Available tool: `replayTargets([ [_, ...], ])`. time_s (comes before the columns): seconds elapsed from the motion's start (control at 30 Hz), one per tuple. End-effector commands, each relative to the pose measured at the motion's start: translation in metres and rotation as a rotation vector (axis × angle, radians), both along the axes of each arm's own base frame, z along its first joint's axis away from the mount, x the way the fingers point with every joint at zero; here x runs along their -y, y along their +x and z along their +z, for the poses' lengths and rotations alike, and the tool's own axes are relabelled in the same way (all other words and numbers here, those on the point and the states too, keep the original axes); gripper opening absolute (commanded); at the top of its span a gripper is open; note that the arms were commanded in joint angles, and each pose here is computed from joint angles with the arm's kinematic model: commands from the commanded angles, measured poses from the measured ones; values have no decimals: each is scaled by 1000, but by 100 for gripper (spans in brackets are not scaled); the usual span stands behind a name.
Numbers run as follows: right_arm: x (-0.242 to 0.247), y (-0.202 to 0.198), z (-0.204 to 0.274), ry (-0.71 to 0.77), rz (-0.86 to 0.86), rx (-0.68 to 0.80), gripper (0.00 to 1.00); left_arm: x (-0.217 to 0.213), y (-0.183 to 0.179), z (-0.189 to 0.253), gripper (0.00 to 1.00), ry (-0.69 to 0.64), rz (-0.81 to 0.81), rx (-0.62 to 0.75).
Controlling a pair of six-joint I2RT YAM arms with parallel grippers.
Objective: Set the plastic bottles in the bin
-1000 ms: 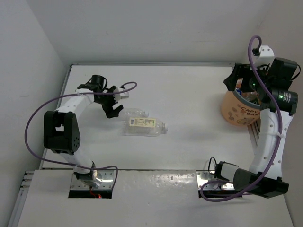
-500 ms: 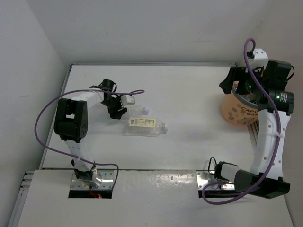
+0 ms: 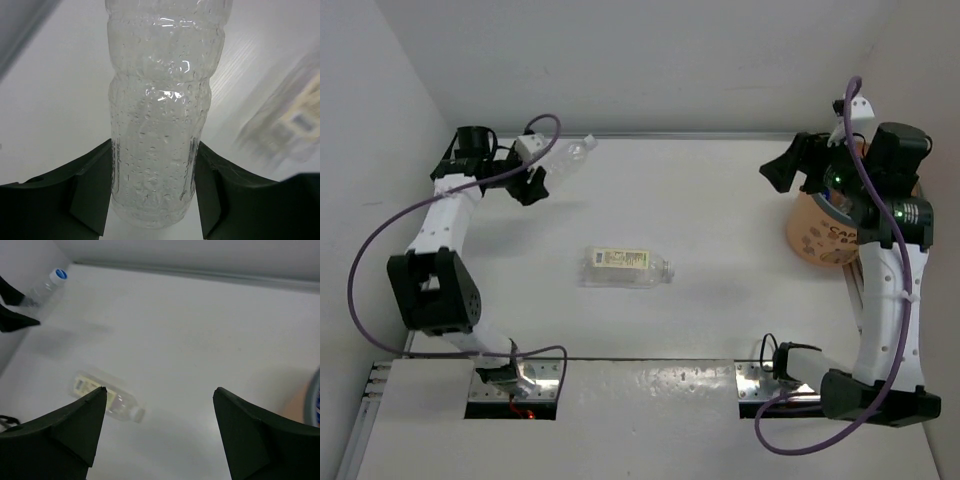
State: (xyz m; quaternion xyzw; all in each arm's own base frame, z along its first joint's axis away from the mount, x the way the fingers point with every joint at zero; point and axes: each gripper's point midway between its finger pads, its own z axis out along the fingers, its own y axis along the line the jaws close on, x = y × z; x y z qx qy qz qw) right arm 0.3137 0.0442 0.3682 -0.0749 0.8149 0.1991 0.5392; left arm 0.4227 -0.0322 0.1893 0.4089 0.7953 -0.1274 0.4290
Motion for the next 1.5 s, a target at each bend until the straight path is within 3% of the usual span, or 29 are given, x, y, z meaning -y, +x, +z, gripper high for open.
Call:
replayTargets([
  [0.0,-41,3,53,193,108,150,85,107,-62,86,32,-289,-250,35],
  [0.2,-96,-5,113,349,255,224,85,191,-108,163,32,-588,-354,30],
  [0.3,-115,6,108,385,289,157,85,211,-125,190,32,-649,-401,31],
  [0.7,-151,26,96,435,353,81,88,244,-135,193,33,-658,-489,-7],
  [0.97,-183,35,94,391,409,90,87,257,-136,191,33,-659,-524,-30],
  [1.07,-186,39,89,388,413,77,63,261,-137,188,33,-657,-532,-43],
  [1.1,-186,40,87,387,414,76,41,261,-137,188,33,-657,-532,-43],
  [1.13,-187,44,83,385,411,66,30,261,-137,188,35,-657,-532,-43],
  [1.2,-186,40,82,374,408,65,12,261,-137,188,55,-657,-532,-43],
  [1.23,-182,40,83,363,397,77,7,261,-135,188,65,-656,-522,-39],
  [1.3,-180,39,82,344,384,78,0,260,-130,186,100,-655,-483,-48],
  [1.47,-129,42,103,153,250,227,0,223,-91,180,100,-606,-279,5],
])
